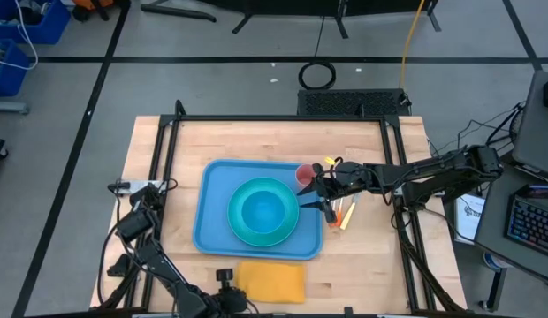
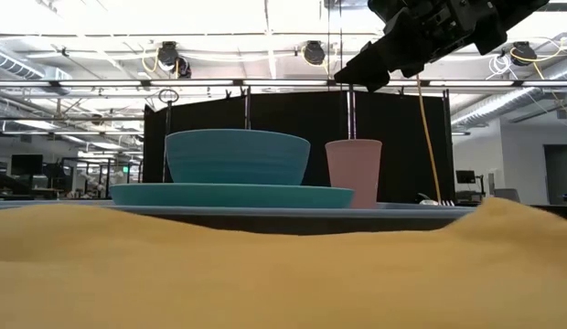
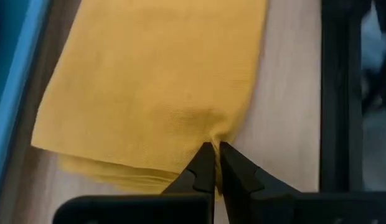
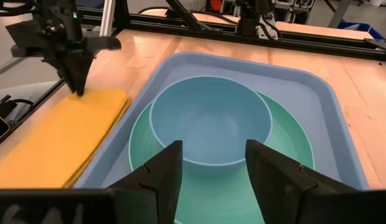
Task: Set up tray
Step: Put the yellow napkin on the blue serving tray to the left of the green plate
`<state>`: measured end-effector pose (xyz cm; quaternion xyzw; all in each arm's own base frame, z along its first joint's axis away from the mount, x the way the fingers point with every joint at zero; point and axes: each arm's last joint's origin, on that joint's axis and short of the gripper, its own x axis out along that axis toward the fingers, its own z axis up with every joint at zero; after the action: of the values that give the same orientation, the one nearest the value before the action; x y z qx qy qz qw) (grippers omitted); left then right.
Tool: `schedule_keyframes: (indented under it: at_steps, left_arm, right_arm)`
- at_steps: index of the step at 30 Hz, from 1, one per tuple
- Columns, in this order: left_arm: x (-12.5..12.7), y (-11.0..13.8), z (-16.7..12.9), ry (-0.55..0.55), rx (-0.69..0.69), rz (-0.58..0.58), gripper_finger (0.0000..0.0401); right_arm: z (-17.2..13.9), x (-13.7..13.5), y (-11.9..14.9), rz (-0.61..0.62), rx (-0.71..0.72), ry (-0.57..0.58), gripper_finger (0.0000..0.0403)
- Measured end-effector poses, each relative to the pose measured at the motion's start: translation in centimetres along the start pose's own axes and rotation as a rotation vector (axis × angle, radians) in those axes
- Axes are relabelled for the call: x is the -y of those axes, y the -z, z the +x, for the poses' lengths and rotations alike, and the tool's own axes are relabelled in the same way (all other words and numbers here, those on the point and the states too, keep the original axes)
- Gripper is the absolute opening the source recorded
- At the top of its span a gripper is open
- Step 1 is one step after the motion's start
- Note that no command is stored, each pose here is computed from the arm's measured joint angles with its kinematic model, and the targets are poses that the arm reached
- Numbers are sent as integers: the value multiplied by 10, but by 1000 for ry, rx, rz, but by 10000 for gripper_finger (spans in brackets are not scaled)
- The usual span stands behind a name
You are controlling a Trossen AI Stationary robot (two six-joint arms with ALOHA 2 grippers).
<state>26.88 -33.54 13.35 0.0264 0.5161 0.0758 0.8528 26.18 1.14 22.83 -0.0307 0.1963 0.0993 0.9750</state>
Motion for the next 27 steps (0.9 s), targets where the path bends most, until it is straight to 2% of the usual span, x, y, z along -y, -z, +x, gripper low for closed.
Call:
schedule_keyframes:
  at_steps: [8, 16, 23, 27]
  left_arm:
    - [-1, 5, -5, -40, -34, 7, 8]
    - [-8, 13, -9, -90, -132, 14, 8]
    - [-11, 13, -13, -107, -171, 10, 8]
    - [-10, 4, -28, -132, -177, 3, 8]
  right_arm:
    - [0, 0, 0, 0, -1, -2, 164]
    - [0, -1, 0, 0, 0, -7, 164]
    - [0, -5, -2, 33, 26, -155, 164]
    - [0, -5, -4, 43, 46, -161, 164]
